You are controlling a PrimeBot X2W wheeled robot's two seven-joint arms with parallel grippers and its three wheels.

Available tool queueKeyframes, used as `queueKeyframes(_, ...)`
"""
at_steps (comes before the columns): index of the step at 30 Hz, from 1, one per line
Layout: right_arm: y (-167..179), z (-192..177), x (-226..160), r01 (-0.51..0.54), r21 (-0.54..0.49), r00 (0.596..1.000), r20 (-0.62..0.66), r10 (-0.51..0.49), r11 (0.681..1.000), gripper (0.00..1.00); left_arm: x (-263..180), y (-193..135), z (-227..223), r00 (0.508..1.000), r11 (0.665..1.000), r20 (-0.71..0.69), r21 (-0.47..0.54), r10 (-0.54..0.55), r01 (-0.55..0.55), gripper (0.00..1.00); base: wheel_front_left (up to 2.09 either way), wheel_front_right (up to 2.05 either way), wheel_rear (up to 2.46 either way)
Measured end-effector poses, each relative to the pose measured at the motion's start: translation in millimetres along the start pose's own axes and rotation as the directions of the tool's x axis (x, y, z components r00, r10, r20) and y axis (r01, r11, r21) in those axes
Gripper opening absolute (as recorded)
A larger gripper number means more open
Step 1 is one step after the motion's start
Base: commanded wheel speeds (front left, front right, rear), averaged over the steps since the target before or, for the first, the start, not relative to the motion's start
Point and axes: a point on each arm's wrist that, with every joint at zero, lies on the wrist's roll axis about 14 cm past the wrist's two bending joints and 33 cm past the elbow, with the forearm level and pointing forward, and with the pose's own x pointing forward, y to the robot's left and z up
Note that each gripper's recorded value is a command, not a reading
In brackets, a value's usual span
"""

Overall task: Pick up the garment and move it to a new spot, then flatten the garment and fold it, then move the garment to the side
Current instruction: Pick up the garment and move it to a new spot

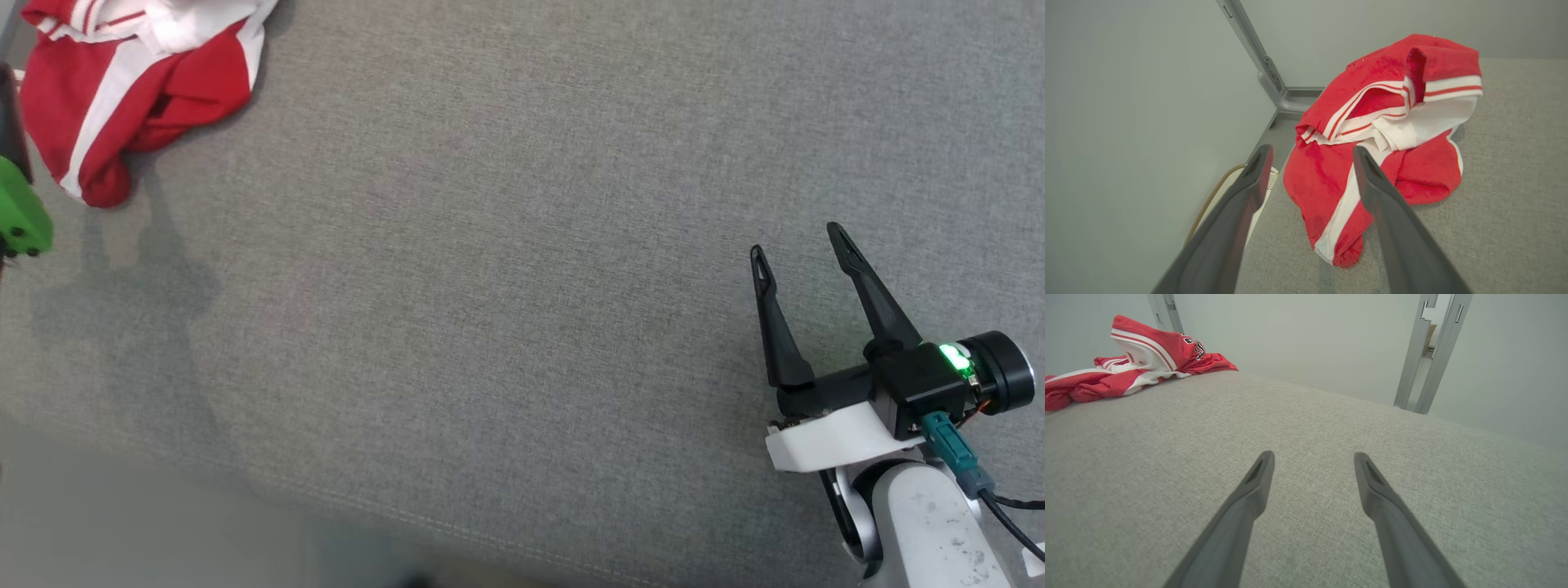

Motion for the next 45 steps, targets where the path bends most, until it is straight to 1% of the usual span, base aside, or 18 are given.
queueKeyframes(3,-7.5,-11.0,-1.2,0.018,0.004,1.000,-0.026,-0.018,1.000,1.00,11.5,-30.6,-42.4,0.989,0.995,-0.126,0.063,-0.074,0.082,1.00,0.00,0.00,0.00)
queueKeyframes(5,-13.6,-18.6,-2.5,0.034,0.005,0.998,-0.044,-0.034,0.999,1.00,15.9,-39.7,-67.6,0.977,0.993,-0.193,0.056,-0.093,0.105,1.00,0.00,0.00,0.00)
queueKeyframes(7,-18.9,-25.4,-4.1,0.048,0.004,0.997,-0.062,-0.048,0.999,1.00,19.0,-40.5,-85.4,0.968,0.994,-0.234,0.034,-0.091,0.101,1.00,0.00,0.00,0.00)
queueKeyframes(9,-24.8,-32.1,-6.1,0.063,0.000,0.995,-0.078,-0.063,0.998,1.00,21.7,-38.6,-102.7,0.958,0.994,-0.275,0.052,-0.080,0.098,1.00,0.00,0.00,0.00)
queueKeyframes(14,-34.4,-44.5,-10.7,0.089,-0.003,0.990,-0.109,-0.089,0.996,1.00,33.0,-34.1,-120.1,0.952,0.996,-0.301,0.058,-0.046,0.067,1.00,0.00,0.00,0.00)
queueKeyframes(15,-35.5,-46.6,-11.7,0.092,-0.003,0.989,-0.114,-0.092,0.996,1.00,35.3,-35.2,-122.2,0.951,0.996,-0.305,0.058,-0.045,0.065,0.76,0.00,0.00,0.00)
queueKeyframes(16,-36.6,-48.3,-12.6,0.095,-0.004,0.988,-0.119,-0.095,0.995,1.00,36.9,-36.5,-124.5,0.950,0.996,-0.309,0.058,-0.045,0.066,0.50,0.00,0.00,0.00)
queueKeyframes(17,-37.2,-49.1,-13.0,0.097,-0.004,0.988,-0.121,-0.097,0.995,1.00,37.7,-36.9,-126.2,0.950,0.996,-0.310,0.058,-0.042,0.064,0.36,0.00,0.00,0.00)
queueKeyframes(18,-37.9,-49.9,-13.5,0.099,-0.004,0.987,-0.124,-0.099,0.995,1.00,39.0,-36.9,-126.2,0.952,0.997,-0.302,0.059,-0.039,0.059,0.27,0.00,0.00,0.00)
queueKeyframes(19,-37.9,-50.0,-13.6,0.100,-0.002,0.987,-0.124,-0.099,0.995,1.00,40.5,-35.6,-123.8,0.957,0.997,-0.290,0.062,-0.032,0.052,0.00,0.00,0.00,0.00)
queueKeyframes(21,-37.4,-48.5,-13.5,0.099,0.002,0.988,-0.119,-0.098,0.995,1.00,42.7,-31.6,-116.7,0.962,0.997,-0.271,0.067,-0.020,0.040,0.00,0.00,0.00,0.00)
queueKeyframes(25,-34.9,-43.9,-16.1,0.098,0.014,0.989,-0.109,-0.096,0.995,1.00,42.0,-13.8,-97.1,0.975,0.996,-0.223,0.089,0.014,0.006,0.00,0.00,0.00,0.00)
queueKeyframes(30,-32.5,-32.4,-20.7,0.102,0.037,0.992,-0.081,-0.099,0.994,1.00,37.9,11.2,-60.0,0.988,0.991,-0.144,0.129,0.048,-0.030,0.00,0.00,0.00,0.00)
queueKeyframes(33,-32.5,-23.0,-26.2,0.112,0.053,0.992,-0.062,-0.109,0.992,1.00,32.5,32.0,-23.5,0.995,0.985,-0.069,0.165,0.071,-0.059,0.00,0.00,0.00,0.00)
queueKeyframes(36,-34.9,-13.8,-33.7,0.130,0.067,0.991,-0.049,-0.127,0.989,1.00,25.8,43.6,18.4,0.998,0.974,0.016,0.216,0.066,-0.068,0.00,0.00,0.00,0.00)
queueKeyframes(40,-39.9,-2.6,-48.3,0.164,0.080,0.986,-0.039,-0.162,0.983,1.00,13.0,44.9,77.1,0.991,0.959,0.132,0.276,0.035,-0.070,0.00,0.00,0.00,0.00)
queueKeyframes(43,-46.7,10.5,-64.9,0.203,0.088,0.979,-0.020,-0.202,0.975,1.00,-3.0,33.6,129.0,0.973,0.948,0.231,0.313,-0.016,-0.059,0.00,0.00,0.00,0.00)
queueKeyframes(45,-50.6,20.3,-75.1,0.225,0.088,0.974,-0.002,-0.226,0.970,1.00,-15.1,20.7,155.8,0.958,0.939,0.281,0.341,-0.059,-0.042,0.00,0.00,0.00,0.00)
